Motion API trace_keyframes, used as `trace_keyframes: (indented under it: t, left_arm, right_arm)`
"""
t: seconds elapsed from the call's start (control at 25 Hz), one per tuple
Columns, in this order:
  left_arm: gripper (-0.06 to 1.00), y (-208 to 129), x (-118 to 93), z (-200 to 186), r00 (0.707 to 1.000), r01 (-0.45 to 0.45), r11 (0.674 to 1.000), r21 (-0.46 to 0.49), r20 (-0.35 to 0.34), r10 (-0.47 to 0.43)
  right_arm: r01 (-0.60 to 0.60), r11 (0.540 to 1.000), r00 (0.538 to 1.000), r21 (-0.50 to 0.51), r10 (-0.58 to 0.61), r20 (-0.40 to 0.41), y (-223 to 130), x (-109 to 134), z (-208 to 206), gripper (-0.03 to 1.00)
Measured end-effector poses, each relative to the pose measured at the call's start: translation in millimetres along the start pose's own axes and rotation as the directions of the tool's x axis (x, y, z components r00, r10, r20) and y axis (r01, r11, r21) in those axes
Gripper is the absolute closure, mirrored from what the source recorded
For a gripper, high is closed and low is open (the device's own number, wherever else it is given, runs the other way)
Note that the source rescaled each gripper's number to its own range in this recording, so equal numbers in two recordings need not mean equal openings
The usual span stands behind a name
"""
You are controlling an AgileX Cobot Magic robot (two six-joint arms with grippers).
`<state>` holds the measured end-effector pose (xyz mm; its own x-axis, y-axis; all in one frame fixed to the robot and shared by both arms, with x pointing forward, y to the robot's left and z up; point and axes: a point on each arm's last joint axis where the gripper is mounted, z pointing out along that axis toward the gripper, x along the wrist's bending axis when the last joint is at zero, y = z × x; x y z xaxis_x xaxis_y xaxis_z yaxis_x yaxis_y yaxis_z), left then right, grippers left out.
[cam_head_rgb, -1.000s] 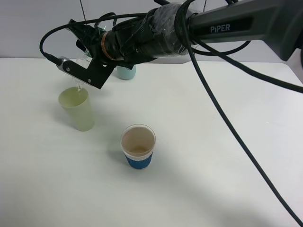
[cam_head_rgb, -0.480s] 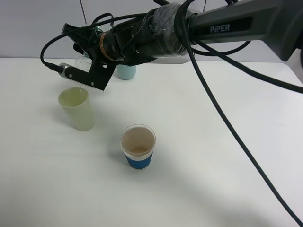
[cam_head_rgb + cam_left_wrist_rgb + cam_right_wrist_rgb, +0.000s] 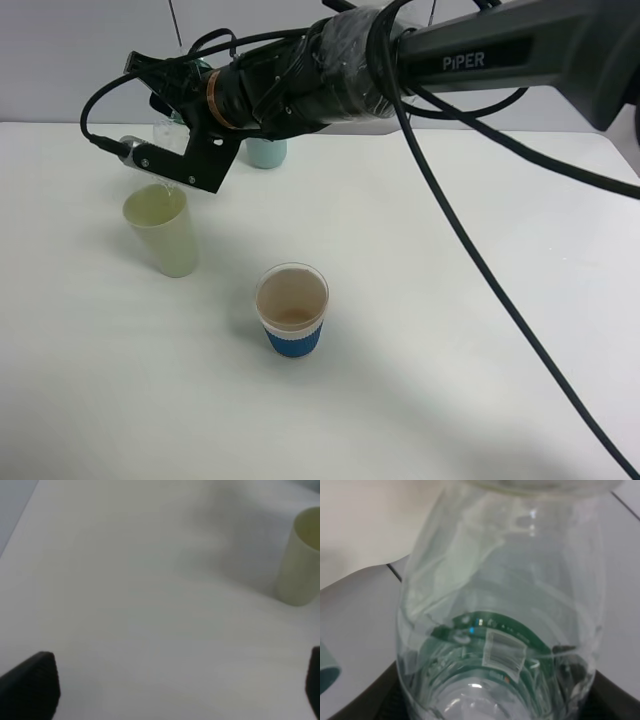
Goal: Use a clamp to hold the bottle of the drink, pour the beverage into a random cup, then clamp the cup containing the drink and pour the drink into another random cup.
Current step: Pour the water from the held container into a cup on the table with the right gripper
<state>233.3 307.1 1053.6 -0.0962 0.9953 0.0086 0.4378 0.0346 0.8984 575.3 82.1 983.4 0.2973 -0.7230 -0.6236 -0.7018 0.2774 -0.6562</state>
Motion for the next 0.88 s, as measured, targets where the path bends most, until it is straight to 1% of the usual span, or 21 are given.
trace_keyframes:
  t: [0.2,0.88]
  left_arm:
    - [-0.06,0.0,0.0,0.0,1.0,0.0,1.0,0.0,0.0,0.0]
    - [-0.06,0.0,0.0,0.0,1.0,0.0,1.0,0.0,0.0,0.0]
  right_arm:
    - [0.004,1.0,1.0,-0.012,-0.004,0.013,2.6,-2.6,-0.2,0.97]
    - [0.009,1.0,1.0,-0.015,-0.009,0.017,3.4,-3.5,-0.3,0.97]
